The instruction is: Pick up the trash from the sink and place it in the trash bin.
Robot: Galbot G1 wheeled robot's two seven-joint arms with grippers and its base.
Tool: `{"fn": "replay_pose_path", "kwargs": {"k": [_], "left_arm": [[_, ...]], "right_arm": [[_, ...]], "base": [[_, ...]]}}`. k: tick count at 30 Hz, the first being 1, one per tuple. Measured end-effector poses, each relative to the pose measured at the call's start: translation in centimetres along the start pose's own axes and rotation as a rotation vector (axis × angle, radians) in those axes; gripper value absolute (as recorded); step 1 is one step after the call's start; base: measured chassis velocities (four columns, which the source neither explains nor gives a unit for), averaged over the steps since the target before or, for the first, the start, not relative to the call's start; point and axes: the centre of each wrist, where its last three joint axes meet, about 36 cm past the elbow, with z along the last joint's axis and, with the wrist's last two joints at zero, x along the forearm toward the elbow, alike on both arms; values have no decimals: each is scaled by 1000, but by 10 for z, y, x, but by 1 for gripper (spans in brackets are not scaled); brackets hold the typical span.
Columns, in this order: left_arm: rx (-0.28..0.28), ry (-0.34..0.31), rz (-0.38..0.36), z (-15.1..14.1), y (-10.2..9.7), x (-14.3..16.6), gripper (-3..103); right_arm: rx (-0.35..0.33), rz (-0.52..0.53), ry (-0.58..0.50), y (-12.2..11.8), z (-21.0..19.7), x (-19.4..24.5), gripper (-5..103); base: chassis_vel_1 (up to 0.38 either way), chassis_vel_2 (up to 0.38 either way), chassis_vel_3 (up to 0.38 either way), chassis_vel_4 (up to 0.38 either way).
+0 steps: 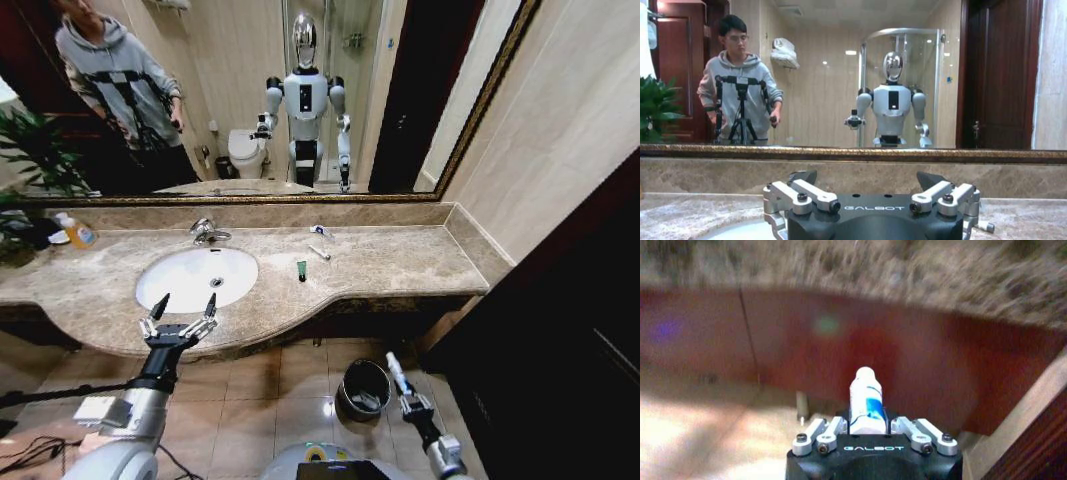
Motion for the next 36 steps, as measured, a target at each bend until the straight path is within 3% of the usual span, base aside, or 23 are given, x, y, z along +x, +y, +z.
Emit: {"fn": "replay_pose_path", "kwargs": {"k": [6,8,13,23,34,35,36], "left_arm": [[0,0,0,0,0,0,100],[0,0,0,0,0,0,100],[0,0,0,0,0,0,100],[0,0,0,0,0,0,100],[0,0,0,0,0,0,100],[0,0,0,0,0,0,100],[0,0,0,0,0,0,100]], "right_arm": [[78,-46,94,-5,12,-38,28],[140,-73,151,-9,20,-63,28],[182,-151,277,-4,35,-90,28],[232,-199,334,18,40,-143,28],[288,-200,363,18,40,-172,25],[290,-200,369,18,41,-174,34],[290,-200,369,18,41,-174,34]], "base": [[0,0,0,0],[0,0,0,0],[0,0,0,0],[0,0,0,0],[0,0,0,0],[0,0,0,0],[0,0,0,0]]}}
